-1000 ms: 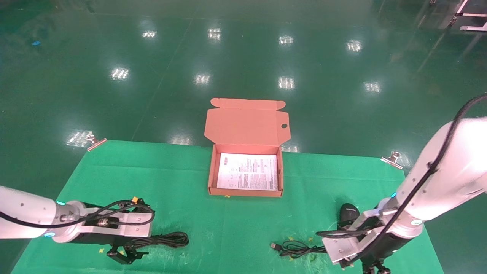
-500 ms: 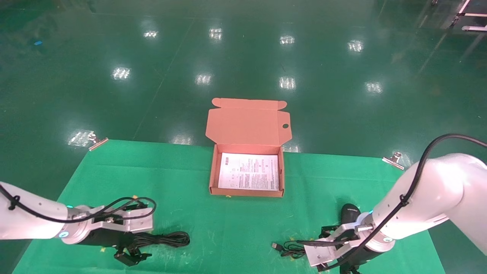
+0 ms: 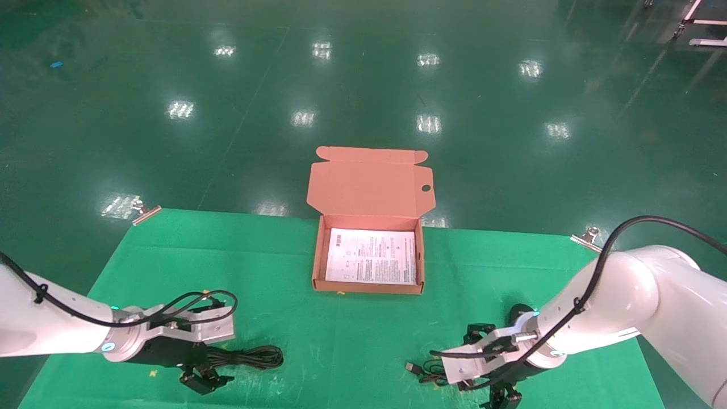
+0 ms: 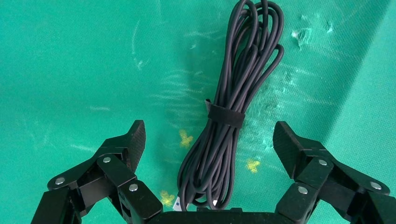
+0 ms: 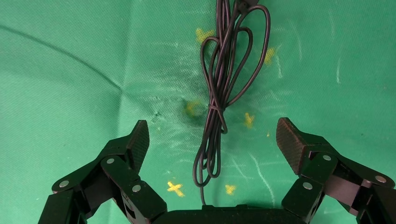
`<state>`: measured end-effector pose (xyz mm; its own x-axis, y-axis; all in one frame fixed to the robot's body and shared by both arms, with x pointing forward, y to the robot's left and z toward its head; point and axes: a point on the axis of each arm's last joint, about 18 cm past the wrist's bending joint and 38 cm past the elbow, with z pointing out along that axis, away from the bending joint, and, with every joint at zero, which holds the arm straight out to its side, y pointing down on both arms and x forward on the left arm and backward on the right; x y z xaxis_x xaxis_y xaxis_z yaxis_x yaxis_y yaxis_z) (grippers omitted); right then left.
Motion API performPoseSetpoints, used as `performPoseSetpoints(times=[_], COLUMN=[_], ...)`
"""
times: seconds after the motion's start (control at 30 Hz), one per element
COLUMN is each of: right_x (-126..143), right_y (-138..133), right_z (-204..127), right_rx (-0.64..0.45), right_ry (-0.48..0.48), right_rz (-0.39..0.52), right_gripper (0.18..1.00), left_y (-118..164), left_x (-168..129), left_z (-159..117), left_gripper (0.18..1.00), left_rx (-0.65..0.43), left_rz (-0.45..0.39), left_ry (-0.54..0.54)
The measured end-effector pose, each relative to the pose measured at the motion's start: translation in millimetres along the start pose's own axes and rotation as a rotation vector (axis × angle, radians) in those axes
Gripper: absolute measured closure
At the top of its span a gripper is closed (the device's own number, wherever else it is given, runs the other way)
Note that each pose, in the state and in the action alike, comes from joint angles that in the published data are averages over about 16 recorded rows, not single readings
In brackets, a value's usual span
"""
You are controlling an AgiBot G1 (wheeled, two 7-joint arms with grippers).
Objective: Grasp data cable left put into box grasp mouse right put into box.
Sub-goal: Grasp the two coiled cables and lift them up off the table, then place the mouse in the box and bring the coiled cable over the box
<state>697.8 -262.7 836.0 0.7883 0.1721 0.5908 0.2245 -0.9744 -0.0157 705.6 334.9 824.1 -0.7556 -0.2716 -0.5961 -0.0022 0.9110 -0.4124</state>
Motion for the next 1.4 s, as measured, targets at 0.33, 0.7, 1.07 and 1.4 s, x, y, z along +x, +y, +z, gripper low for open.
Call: performPoseSetpoints(times=[0.33, 0.7, 1.07, 1.4], right_x=[2.3, 2.1, 2.2, 2.1], right_y=[0.2, -0.2, -0.4, -0.6], right_z=[6.1, 5.2, 4.2, 3.7], right_rx=[-0.003, -0.002, -0.001, -0.001], right_ry=[0.016, 0.014, 0.013, 0.012], right_rz=[-0.005, -0.004, -0.003, -0.004], right_gripper=[0.185, 0.243, 0.381, 0.603], left_y=[2.2, 1.1, 0.7, 0.5], left_x=[-1.1, -1.2, -0.8, -0.5], left_z=[1.7, 1.3, 1.2, 1.2], left_gripper=[0.189, 0.236, 0.363, 0.587], left_rx=[0.001, 0.004, 0.004, 0.004], left_rz=[-0.012, -0.008, -0.005, -0.003], left_ry=[0.000, -0.001, -0.001, 0.000])
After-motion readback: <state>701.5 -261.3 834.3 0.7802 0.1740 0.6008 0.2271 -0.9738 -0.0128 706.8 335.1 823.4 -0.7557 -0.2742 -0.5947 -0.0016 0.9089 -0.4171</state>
